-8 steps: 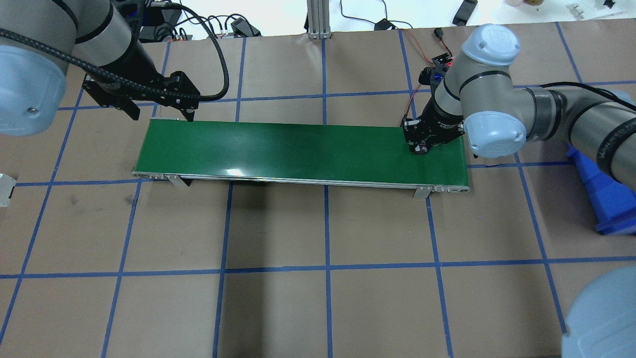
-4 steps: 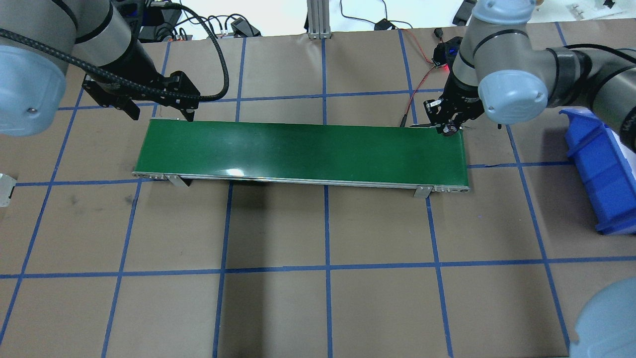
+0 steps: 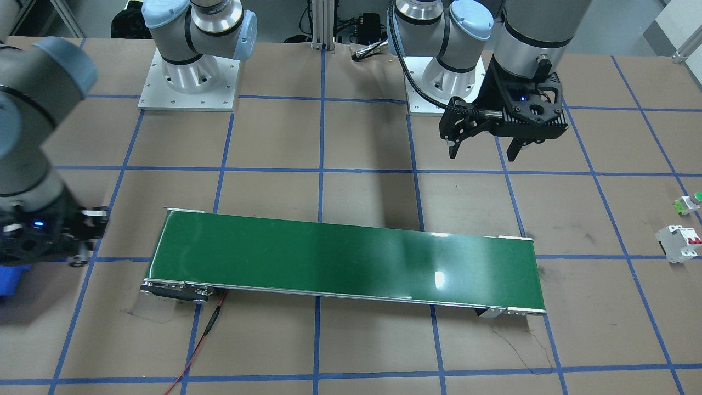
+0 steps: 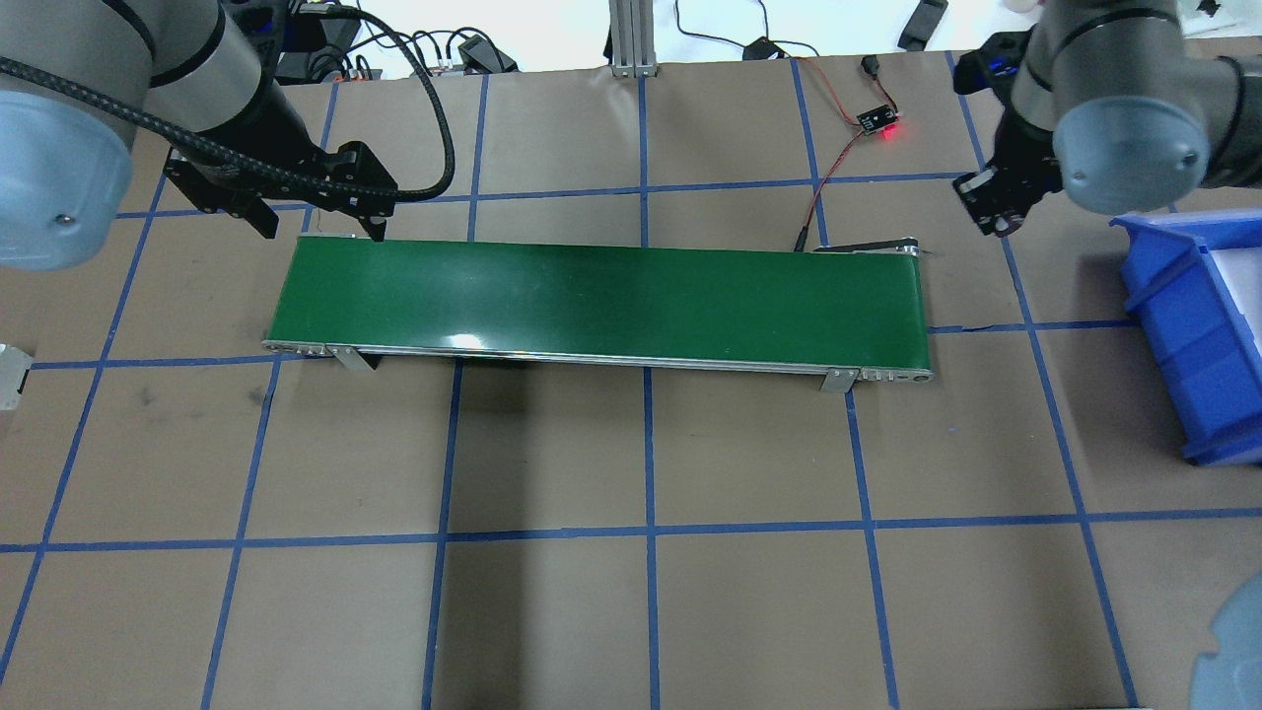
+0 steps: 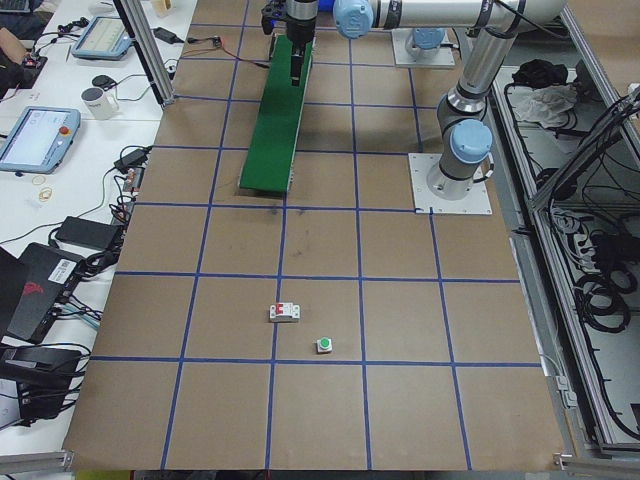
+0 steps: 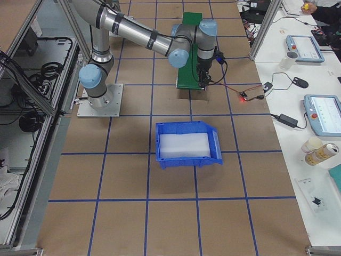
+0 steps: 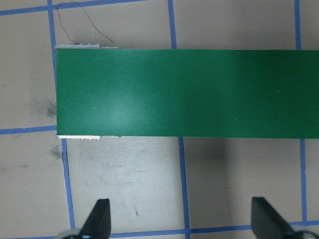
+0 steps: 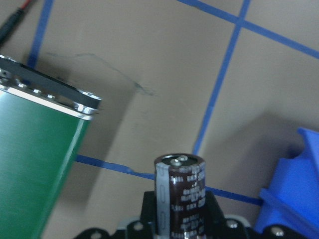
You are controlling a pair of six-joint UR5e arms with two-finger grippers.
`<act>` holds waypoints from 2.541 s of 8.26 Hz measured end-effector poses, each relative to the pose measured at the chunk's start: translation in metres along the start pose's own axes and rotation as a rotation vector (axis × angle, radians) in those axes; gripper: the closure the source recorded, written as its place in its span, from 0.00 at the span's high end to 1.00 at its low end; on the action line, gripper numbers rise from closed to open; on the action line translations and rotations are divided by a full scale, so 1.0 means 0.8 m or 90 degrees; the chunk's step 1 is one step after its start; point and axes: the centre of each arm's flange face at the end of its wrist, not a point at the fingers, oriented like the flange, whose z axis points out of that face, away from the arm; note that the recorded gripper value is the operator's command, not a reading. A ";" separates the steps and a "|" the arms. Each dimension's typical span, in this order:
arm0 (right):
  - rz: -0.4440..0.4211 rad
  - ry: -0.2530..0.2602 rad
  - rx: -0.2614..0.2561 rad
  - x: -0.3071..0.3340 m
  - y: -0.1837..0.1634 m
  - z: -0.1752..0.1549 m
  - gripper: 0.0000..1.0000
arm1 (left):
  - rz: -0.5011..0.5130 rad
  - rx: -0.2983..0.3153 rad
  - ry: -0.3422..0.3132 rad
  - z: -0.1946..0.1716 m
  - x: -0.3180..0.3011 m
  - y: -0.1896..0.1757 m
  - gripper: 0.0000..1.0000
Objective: Move capacitor from left to right
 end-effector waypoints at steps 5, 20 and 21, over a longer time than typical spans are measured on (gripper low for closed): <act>-0.190 0.012 0.039 0.258 0.136 0.043 0.00 | 0.000 0.000 0.000 0.000 0.000 0.000 1.00; -0.121 -0.126 0.055 0.146 0.149 -0.100 1.00 | 0.001 -0.001 0.000 0.001 0.000 0.000 1.00; -0.070 -0.141 0.038 0.087 0.132 -0.131 1.00 | 0.001 -0.001 0.000 0.001 0.000 0.000 1.00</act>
